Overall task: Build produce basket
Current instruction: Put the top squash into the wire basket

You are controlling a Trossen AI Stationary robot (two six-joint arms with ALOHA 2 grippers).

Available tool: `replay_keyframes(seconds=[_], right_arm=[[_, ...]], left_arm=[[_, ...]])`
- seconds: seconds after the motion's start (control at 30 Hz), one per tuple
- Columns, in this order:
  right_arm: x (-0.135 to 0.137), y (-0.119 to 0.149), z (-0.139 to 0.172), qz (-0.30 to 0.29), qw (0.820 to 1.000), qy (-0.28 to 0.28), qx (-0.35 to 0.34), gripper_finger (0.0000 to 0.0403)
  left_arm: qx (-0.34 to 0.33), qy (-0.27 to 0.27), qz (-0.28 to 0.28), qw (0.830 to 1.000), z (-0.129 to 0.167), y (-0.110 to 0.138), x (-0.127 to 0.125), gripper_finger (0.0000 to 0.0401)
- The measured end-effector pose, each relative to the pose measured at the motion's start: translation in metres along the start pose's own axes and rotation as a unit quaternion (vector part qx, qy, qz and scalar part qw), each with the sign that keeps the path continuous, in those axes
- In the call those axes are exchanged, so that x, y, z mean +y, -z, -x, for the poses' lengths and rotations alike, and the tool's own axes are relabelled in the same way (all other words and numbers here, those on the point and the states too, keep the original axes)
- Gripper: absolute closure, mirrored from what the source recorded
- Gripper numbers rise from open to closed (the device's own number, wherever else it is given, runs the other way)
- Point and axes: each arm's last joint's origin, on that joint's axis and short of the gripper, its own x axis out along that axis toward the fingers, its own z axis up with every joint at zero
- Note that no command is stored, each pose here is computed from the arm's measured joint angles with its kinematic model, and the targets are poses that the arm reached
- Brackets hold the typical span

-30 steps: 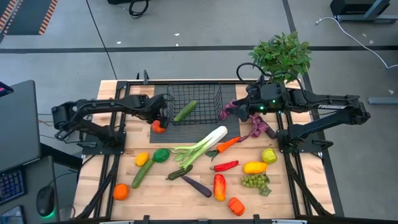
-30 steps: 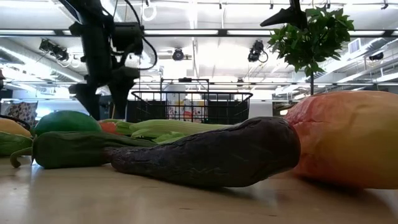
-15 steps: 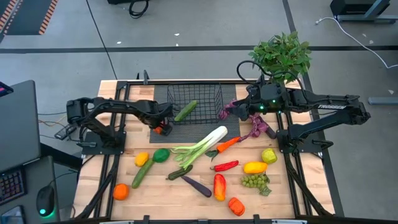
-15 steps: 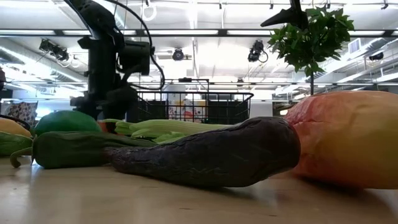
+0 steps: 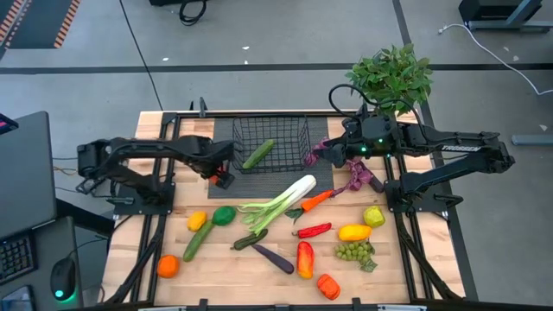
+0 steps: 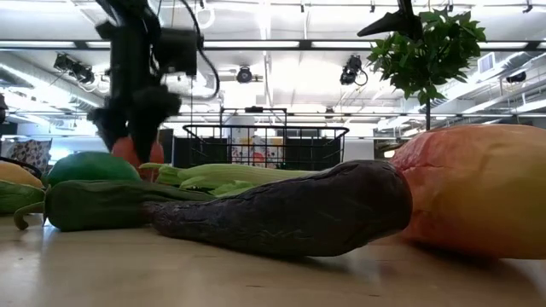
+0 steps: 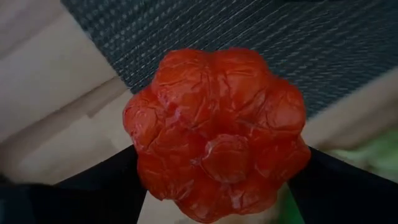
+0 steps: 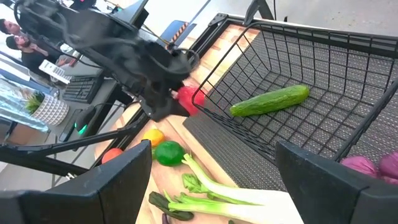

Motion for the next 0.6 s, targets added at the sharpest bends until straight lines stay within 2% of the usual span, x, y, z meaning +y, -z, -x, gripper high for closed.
replay_keyframes(seconds=[0.17,0.3,0.4,0.5,0.6], right_arm=[[0.000,0.000,0.000,0.000,1.000,0.000,-0.001,0.0059],[0.000,-0.002,0.000,0.000,1.000,-0.001,-0.008,0.0059],[-0.001,-0.004,0.000,0.021,1.000,0.001,-0.016,0.0059],[-0.002,-0.006,-0.001,0.038,0.999,0.004,-0.020,0.0059],[-0.004,-0.007,-0.001,0.045,0.999,0.005,-0.021,0.0059]], left_arm=[[-0.066,0.000,0.020,0.998,0.056,-0.001,0.004,0.0062],[-0.171,0.059,0.039,0.983,0.096,-0.016,-0.004,0.0063],[-0.268,0.134,0.022,0.954,0.122,-0.034,-0.018,0.0063],[-0.366,0.197,-0.008,0.909,0.141,-0.051,-0.032,0.0063],[-0.426,0.234,-0.011,0.874,0.153,-0.061,-0.042,0.0064]])
